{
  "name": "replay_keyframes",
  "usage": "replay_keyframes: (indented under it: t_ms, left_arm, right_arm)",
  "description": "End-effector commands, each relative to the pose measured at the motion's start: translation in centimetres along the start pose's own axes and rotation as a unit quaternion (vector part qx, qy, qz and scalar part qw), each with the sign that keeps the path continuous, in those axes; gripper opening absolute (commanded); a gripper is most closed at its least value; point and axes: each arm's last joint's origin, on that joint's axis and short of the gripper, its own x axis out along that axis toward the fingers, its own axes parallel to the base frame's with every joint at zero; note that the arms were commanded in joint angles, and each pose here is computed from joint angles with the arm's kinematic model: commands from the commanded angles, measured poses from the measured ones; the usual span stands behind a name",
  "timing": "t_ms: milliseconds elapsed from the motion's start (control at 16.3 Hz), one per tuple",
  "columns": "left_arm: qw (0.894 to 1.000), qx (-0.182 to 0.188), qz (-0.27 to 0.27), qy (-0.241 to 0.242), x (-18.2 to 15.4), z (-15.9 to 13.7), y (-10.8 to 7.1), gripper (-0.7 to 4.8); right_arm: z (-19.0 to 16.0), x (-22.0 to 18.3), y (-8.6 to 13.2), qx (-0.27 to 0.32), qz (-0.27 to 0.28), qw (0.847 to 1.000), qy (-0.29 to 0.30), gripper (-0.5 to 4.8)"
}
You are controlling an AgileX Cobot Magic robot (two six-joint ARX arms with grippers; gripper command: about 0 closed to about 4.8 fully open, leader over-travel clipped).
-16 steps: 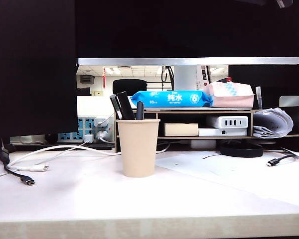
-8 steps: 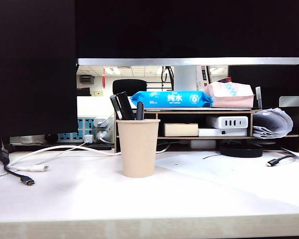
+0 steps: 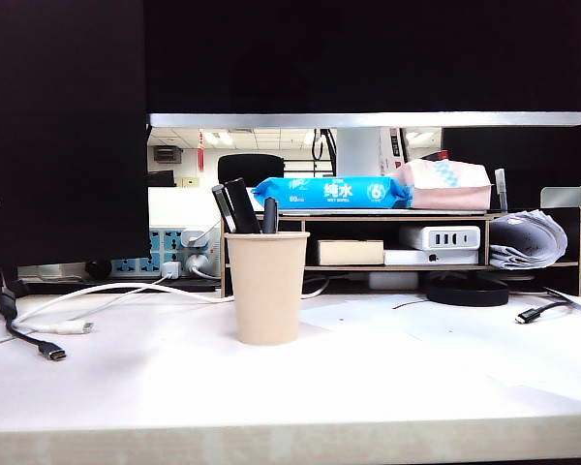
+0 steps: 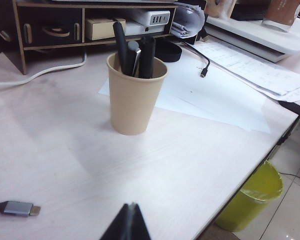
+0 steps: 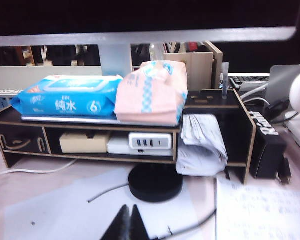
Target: Pick up the marker and insert it into the paper cup.
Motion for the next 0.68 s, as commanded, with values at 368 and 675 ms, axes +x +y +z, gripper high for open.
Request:
replay_keyframes:
  t_ms: [368, 675]
  left_arm:
    - [1.000, 0.003, -0.003, -0.004, 0.0, 0.1, 0.0, -0.05]
    - [1.000, 0.003, -0.003, -0.004, 0.0, 0.1, 0.0, -0.05]
  right_arm:
    - [-4.1, -1.6, -0.8, 0.008, -0.040, 0.999, 0.011, -0.05]
    - [-4.4, -1.9, -0.7, 0.010, -0.041, 0.999, 0.021, -0.05]
